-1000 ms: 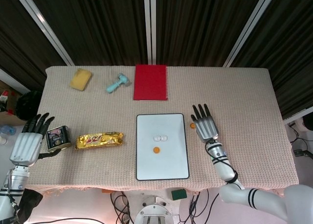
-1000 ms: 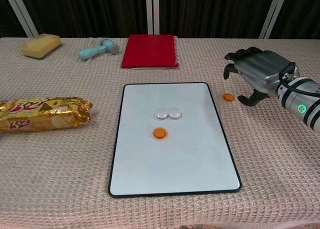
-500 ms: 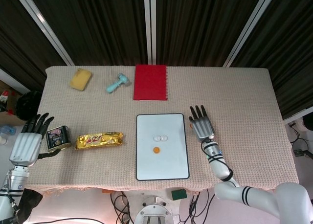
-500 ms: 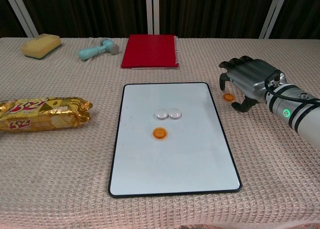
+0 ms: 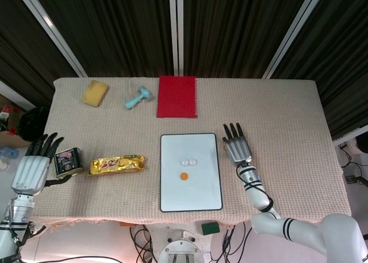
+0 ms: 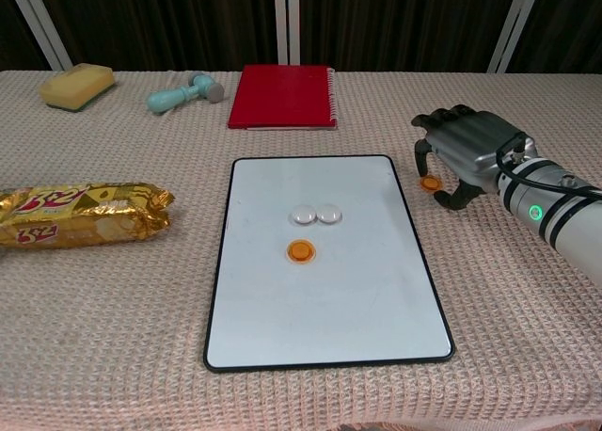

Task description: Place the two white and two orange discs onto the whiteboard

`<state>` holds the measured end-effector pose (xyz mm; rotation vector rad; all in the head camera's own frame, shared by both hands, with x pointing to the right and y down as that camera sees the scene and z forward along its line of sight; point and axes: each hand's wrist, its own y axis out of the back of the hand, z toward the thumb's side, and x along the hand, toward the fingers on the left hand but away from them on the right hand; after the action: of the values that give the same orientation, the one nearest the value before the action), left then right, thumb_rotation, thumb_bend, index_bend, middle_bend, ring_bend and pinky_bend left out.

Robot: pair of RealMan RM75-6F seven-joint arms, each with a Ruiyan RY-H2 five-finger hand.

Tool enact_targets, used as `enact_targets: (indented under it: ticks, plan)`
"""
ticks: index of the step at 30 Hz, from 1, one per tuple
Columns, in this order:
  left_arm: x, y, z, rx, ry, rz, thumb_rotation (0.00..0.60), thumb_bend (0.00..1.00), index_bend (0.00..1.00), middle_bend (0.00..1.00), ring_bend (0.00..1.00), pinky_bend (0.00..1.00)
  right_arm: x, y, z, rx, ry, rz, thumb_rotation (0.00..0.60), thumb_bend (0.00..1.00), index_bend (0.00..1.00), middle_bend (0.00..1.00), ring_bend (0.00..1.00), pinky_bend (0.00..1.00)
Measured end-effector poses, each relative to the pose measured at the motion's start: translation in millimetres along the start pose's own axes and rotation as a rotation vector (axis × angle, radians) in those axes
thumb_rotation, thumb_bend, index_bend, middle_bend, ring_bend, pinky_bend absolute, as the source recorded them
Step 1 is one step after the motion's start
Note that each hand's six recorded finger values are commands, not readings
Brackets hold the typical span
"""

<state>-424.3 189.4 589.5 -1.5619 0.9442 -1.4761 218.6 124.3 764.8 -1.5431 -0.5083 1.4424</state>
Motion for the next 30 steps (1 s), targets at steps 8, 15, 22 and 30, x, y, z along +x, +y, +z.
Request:
enact_targets:
  ticks: [8,15,22,30]
  plan:
    - [0.6,-0.7,0.2,0.000,0.000,-0.003,0.487,0.00,0.11,0.03,0.01,0.12,3.6,7.6,-1.0,-0.021,0.009,-0.027,0.600,0.36,0.51,0.03,0.00,0.00]
    - [1.2,-1.6,1.2,0.001,-0.004,-0.008,0.486,0.00,0.11,0.03,0.01,0.12,22.5,34.1,19.4,-0.046,0.102,-0.106,0.600,0.36,0.52,0.04,0.00,0.00]
    - [-0.3,-0.5,2.1,0.000,-0.007,-0.003,0.488,0.00,0.11,0.03,0.01,0.12,65.8,47.7,71.0,0.008,0.333,-0.157,0.600,0.36,0.53,0.05,0.00,0.00]
    - [-2.1,2.4,-0.2,-0.006,-0.006,0.006,0.485,0.00,0.11,0.03,0.01,0.12,76.4,28.6,102.3,0.073,0.413,-0.113,0.600,0.36,0.53,0.05,0.00,0.00]
